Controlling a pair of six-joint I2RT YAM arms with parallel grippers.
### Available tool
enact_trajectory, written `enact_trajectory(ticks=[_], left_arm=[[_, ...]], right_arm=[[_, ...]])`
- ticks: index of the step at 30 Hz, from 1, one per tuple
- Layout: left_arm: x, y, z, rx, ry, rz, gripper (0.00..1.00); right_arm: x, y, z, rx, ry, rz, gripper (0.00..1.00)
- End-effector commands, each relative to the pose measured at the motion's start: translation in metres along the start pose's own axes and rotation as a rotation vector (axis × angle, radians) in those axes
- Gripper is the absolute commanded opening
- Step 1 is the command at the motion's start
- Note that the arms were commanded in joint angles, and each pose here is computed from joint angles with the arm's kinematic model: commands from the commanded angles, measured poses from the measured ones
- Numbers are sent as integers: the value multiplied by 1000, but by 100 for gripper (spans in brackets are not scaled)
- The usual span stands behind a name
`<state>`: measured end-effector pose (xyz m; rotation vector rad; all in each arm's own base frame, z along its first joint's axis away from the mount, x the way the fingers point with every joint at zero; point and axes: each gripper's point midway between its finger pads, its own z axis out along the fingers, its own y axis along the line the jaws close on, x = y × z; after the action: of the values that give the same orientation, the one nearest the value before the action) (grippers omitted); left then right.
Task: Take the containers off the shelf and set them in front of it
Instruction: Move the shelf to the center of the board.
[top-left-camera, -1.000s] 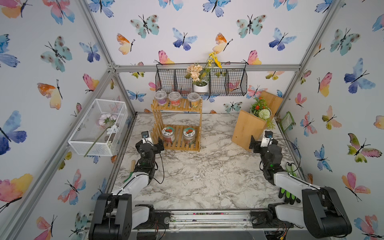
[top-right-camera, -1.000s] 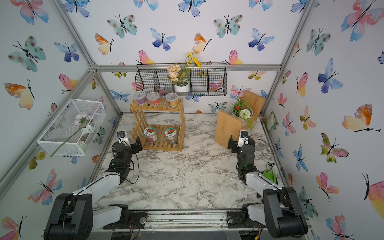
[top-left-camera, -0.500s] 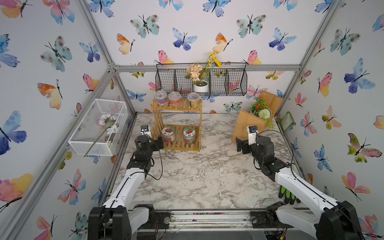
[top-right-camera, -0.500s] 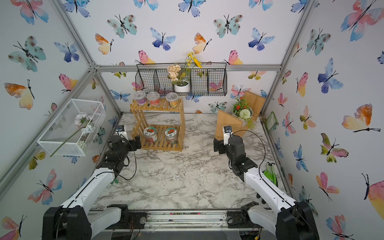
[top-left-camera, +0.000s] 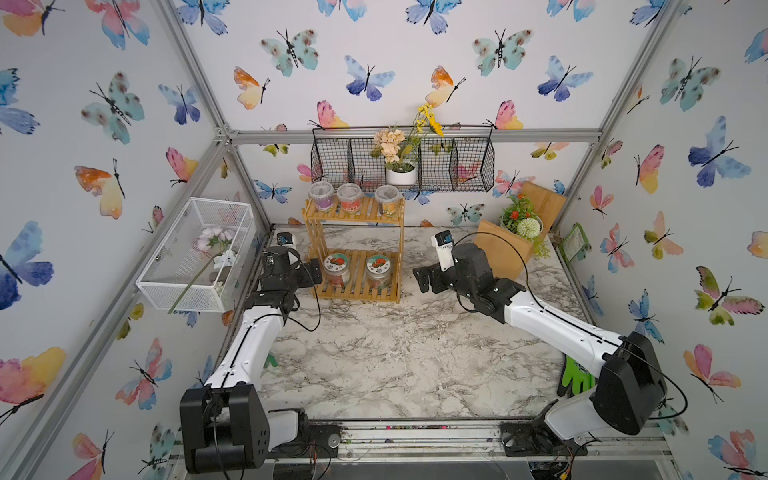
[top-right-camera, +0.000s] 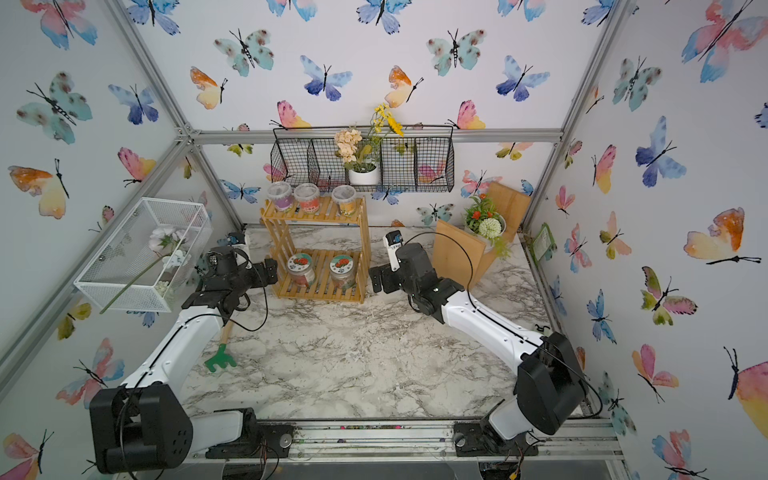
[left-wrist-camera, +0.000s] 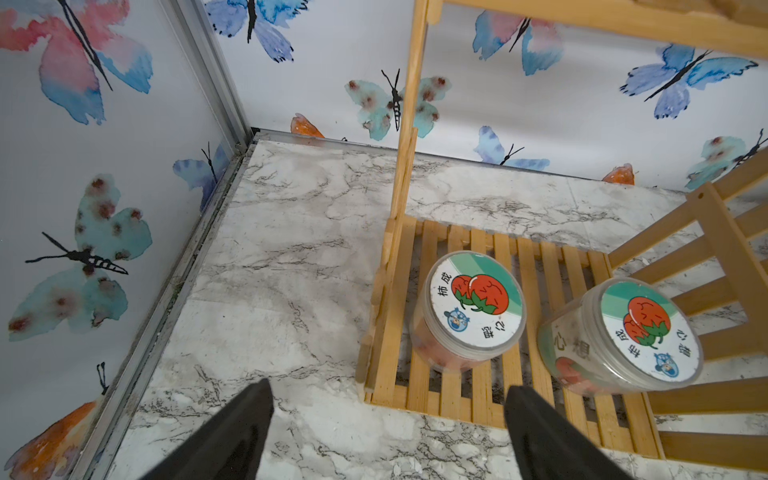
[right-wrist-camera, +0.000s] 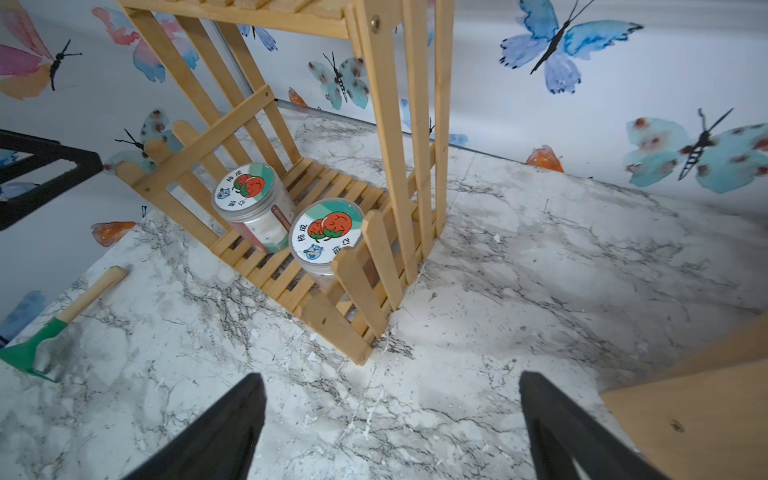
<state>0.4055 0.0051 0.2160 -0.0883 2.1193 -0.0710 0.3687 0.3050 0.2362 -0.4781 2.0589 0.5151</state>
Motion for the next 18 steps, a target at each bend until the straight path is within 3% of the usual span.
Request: enact_trajectory(ticks=[1,12,18], left_arm=[[6,3,5,-15,62,13,93],[-8,5,37,-27,123,32,90],[0,2,47,-4,156,29,84]], right_arm=[[2,21,10,-65,67,79,98],[1,38,46,-83,150,191,98],[9,38,58,-64,194,224,98]])
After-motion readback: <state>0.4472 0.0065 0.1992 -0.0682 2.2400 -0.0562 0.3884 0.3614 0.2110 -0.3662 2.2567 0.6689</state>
